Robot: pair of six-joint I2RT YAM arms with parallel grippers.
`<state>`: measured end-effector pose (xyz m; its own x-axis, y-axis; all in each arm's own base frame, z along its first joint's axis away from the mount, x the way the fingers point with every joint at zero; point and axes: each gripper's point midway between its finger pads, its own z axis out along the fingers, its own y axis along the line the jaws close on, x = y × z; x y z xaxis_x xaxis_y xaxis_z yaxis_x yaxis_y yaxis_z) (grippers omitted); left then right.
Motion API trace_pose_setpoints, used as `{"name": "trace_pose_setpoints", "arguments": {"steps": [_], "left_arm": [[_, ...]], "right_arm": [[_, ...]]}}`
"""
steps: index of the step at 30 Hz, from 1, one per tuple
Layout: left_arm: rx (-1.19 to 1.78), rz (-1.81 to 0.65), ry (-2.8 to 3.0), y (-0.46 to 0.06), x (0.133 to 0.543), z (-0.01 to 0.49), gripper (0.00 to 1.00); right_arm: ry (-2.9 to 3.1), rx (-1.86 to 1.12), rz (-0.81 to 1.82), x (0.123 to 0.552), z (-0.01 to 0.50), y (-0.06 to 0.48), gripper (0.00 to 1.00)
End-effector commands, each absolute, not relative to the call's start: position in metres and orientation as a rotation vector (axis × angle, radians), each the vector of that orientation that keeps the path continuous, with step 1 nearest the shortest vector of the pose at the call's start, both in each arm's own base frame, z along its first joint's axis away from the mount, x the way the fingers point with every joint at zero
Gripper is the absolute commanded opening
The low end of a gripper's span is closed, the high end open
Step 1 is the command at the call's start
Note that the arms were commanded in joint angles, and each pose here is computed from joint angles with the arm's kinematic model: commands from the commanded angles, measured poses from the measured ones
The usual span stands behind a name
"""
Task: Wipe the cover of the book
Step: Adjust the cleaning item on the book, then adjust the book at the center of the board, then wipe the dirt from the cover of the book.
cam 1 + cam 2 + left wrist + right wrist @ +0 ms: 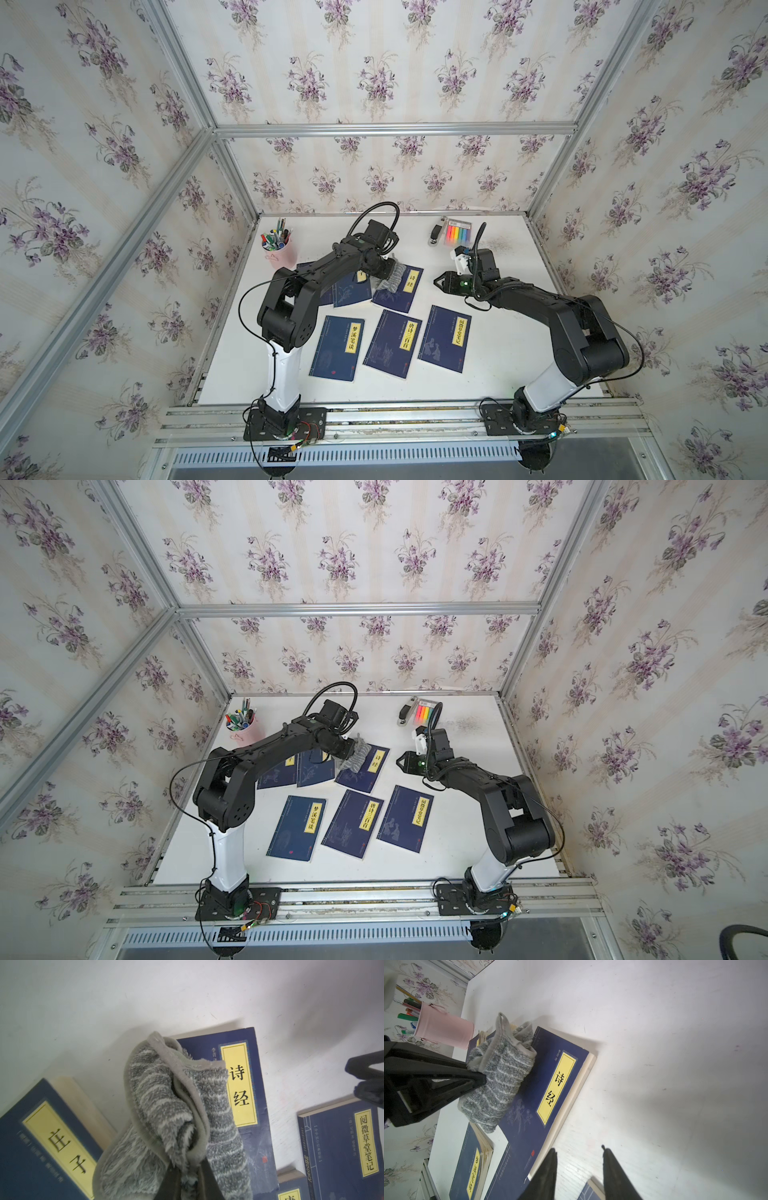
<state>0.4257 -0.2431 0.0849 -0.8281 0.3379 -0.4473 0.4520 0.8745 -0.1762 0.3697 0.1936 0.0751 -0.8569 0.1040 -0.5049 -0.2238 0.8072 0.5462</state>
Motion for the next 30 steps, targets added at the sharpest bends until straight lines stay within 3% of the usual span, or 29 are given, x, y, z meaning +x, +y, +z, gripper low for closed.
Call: {"name": "trace_pose_setpoints", "arguments": {"steps": [1,16,30], "left_arm": [[0.486,-0.424,2.654,-0.237,0.423,0.086,0.14],[0.350,-0.286,2.820,-0.202,0.414,0.039,0.13],[0.367,-0.634,2.844,-0.235,0.390,0.028,0.08]], "right_arm": [[2.468,-0.113,0.830,0.371,0.074,0.204,0.36],[2.554,-0.184,0.835,0.398,0.045,0.250,0.40],[2.610,-0.168,0.735,0.436,0.020,0.246,0.41]]}}
